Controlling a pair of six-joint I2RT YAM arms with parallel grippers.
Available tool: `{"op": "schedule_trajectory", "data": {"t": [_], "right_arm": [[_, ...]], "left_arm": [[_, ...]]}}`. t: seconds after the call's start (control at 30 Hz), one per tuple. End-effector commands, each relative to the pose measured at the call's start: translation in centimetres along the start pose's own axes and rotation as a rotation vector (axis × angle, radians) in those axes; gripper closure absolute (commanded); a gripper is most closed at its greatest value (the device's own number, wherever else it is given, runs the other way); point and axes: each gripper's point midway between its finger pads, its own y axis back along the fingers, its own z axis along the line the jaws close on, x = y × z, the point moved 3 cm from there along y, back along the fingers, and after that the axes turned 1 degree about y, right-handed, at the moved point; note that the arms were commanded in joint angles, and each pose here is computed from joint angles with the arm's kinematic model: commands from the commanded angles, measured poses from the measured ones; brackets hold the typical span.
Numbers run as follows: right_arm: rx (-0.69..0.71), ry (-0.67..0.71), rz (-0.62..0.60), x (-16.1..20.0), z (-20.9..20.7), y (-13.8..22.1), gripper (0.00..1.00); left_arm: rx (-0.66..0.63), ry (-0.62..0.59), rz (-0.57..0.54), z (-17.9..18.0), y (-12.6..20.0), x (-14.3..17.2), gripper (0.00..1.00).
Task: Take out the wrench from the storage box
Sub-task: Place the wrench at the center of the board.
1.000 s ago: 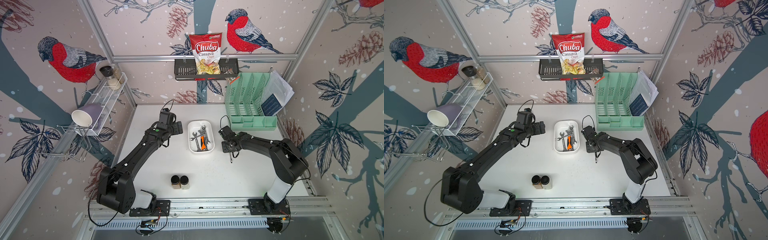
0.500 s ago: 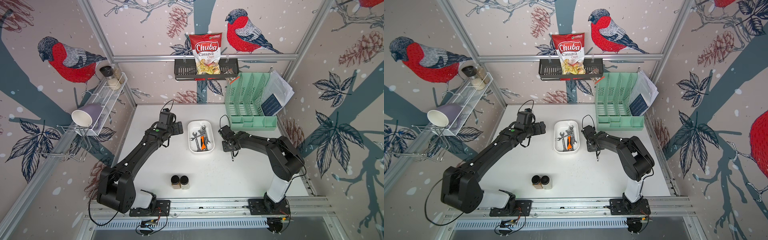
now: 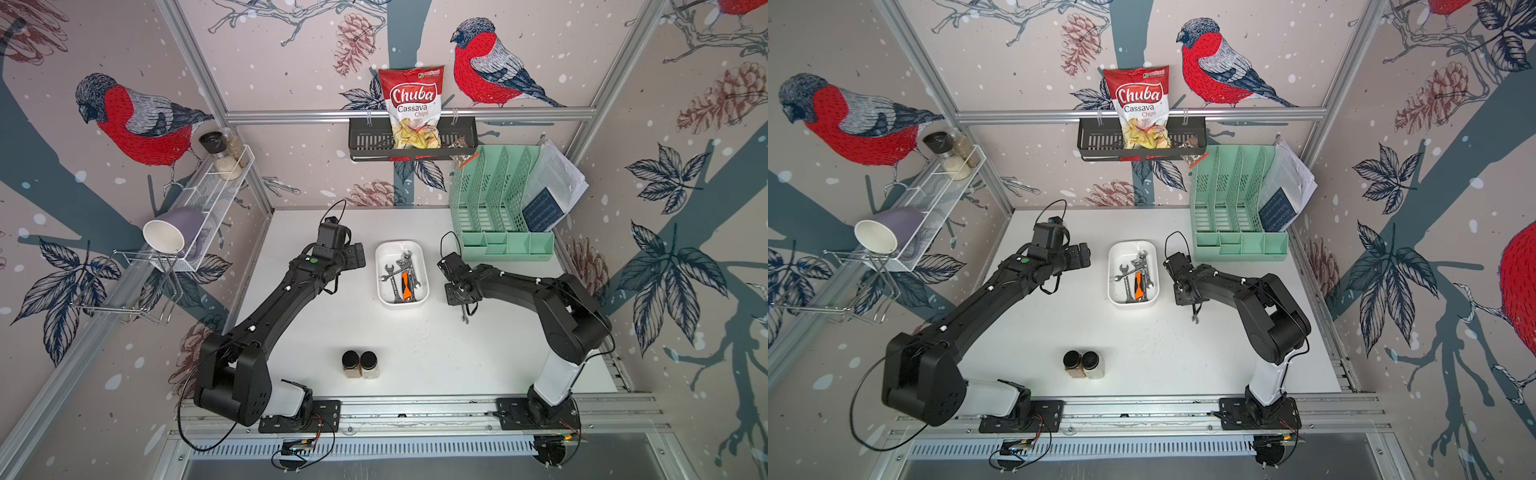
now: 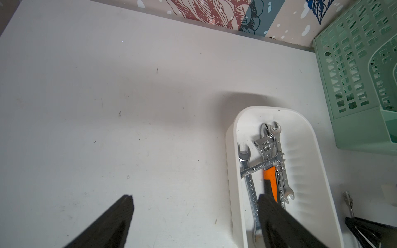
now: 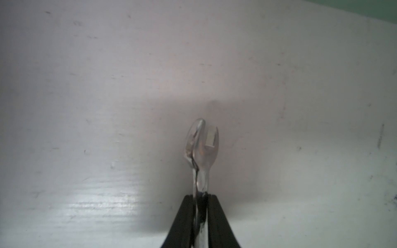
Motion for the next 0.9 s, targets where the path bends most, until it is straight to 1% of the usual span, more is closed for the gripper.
{"op": "schedule_trajectory", "data": {"t": [0.0,0.43,0.67,0.87], "right_arm": [[-0.004,-0.006,0.002,0.3,0.1,0.3,0.77],[-0.021,-0.038,-0.002,1.1,-0.2,0.4,0.76],[-0.031,-0.067,0.0,1.6,-0.7,-0.1,0.81],[-0.017,-0.088,-0.001,1.9,-1.7,-0.1,0.82]], "left_arm": [[0.018,0.008,-0.029,-0.3,0.2,-0.8,0.06],[0.025,0.008,-0.036,-0.3,0.6,-0.9,0.06],[0.019,0.008,-0.033,-0.2,0.6,-0.8,0.06],[0.017,0.009,-0.034,-0.2,0.5,-0.8,0.06]]}}
